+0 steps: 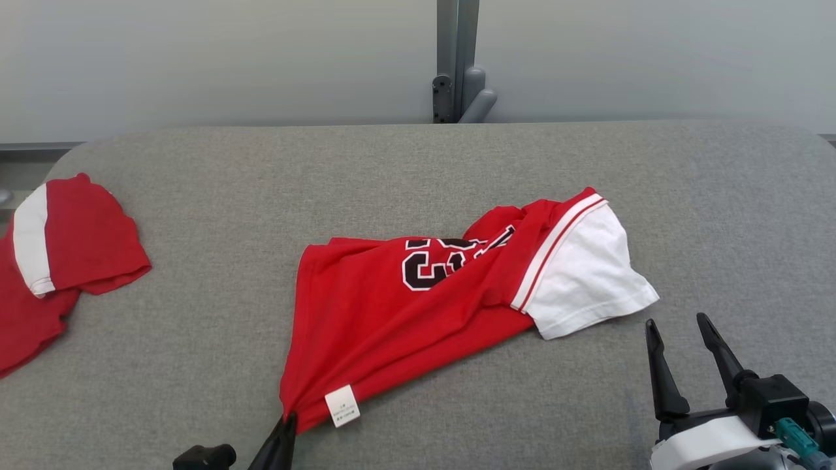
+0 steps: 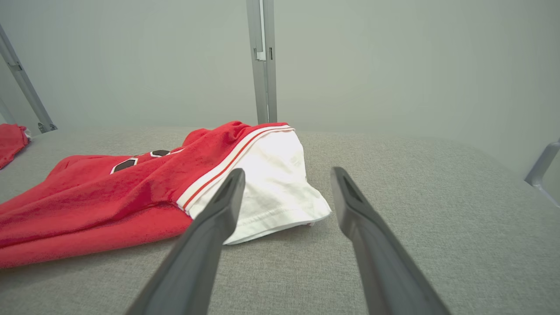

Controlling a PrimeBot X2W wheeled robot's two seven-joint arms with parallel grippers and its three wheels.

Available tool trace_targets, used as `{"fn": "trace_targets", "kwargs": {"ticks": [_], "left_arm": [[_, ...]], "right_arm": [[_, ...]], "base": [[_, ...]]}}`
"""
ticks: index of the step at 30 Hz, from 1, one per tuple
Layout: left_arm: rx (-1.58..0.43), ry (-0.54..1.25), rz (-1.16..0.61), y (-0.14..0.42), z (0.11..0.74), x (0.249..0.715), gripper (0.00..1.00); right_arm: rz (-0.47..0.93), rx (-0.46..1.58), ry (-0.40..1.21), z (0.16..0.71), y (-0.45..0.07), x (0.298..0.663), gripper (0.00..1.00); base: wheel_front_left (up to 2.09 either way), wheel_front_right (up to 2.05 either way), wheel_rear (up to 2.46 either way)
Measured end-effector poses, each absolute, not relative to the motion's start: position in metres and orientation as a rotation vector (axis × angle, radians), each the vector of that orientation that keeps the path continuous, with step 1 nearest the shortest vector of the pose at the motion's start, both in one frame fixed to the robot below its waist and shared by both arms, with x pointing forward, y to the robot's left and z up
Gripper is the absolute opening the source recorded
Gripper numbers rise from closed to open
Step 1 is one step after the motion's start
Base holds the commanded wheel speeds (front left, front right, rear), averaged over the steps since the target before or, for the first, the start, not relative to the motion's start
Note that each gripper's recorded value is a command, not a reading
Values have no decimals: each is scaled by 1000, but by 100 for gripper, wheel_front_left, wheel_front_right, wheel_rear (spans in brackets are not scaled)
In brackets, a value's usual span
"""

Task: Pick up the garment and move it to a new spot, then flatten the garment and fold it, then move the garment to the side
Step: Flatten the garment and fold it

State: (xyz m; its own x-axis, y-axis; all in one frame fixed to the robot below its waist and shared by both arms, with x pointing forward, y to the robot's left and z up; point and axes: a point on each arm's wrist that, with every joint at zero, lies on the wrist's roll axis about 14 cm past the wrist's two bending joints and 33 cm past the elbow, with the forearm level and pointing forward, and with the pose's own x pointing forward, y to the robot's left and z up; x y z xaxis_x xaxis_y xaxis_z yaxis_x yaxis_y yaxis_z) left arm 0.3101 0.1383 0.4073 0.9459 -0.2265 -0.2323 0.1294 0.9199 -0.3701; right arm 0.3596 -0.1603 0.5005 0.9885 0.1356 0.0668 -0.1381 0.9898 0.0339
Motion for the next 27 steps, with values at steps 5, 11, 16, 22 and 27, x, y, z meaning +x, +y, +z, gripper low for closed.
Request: {"fn": "trace_targets", "kwargs": {"ticks": [5,11,16,22,27], "left_arm": [[-363,336,-192,131,391,304,22],[-404,440,-189,123,365,297,100],[-477,499,-140,133,350,298,100],[-382,471,-66,186,354,319,100],[-319,392,-84,174,377,348,100]], "right_arm": [[122,32,-58,498,-167,357,100],[84,30,-47,495,-179,355,100],[49,30,-46,495,-189,352,100],[-38,26,-58,499,-215,343,100],[-101,34,-51,498,-231,332,100]], "base": [[0,0,0],[0,0,0],[0,0,0],[0,0,0],[0,0,0]]}}
